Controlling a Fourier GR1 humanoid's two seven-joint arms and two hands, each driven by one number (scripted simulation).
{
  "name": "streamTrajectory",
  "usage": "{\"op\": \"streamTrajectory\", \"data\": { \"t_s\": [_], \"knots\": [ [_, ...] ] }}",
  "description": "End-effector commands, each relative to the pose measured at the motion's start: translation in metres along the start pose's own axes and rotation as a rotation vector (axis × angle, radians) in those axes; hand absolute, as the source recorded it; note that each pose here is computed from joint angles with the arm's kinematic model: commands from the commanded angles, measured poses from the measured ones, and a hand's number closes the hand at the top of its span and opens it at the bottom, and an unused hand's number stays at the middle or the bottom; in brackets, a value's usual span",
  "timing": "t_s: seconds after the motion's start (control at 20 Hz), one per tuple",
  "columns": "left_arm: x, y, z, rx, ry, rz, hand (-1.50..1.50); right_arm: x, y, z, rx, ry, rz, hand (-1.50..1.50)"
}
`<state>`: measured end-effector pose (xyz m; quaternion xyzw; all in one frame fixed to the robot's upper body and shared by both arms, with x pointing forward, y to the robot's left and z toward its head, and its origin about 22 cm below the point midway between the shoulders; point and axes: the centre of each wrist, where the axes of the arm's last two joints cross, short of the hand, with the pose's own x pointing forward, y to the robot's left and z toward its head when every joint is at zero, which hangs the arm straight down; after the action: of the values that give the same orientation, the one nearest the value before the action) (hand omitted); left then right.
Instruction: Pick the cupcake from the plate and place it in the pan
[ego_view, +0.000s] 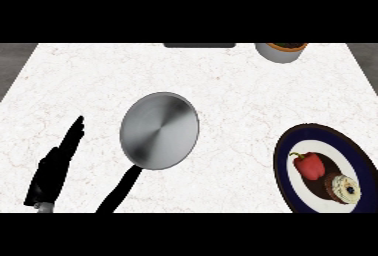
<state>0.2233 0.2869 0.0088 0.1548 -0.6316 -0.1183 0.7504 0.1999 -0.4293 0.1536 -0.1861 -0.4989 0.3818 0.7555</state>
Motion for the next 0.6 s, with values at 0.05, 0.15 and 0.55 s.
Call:
{"op": "streamTrajectory", "data": {
  "t_s": [0.05,0.15,0.55],
  "knots": [
    [0.016,-0.007,-0.015,-0.005,-0.001,0.011,0.00,0.025,-0.004,0.001,0.093,0.087,0.128,-1.50],
    [-0.004,-0.018,-0.005,0.006,-0.006,-0.005,0.00,0.025,0.015,-0.014,0.113,0.112,0.142,-1.50],
    [-0.001,-0.017,-0.003,0.002,0.006,0.001,0.00,0.045,0.021,-0.021,0.154,0.140,0.154,-1.50]
  ]
}}
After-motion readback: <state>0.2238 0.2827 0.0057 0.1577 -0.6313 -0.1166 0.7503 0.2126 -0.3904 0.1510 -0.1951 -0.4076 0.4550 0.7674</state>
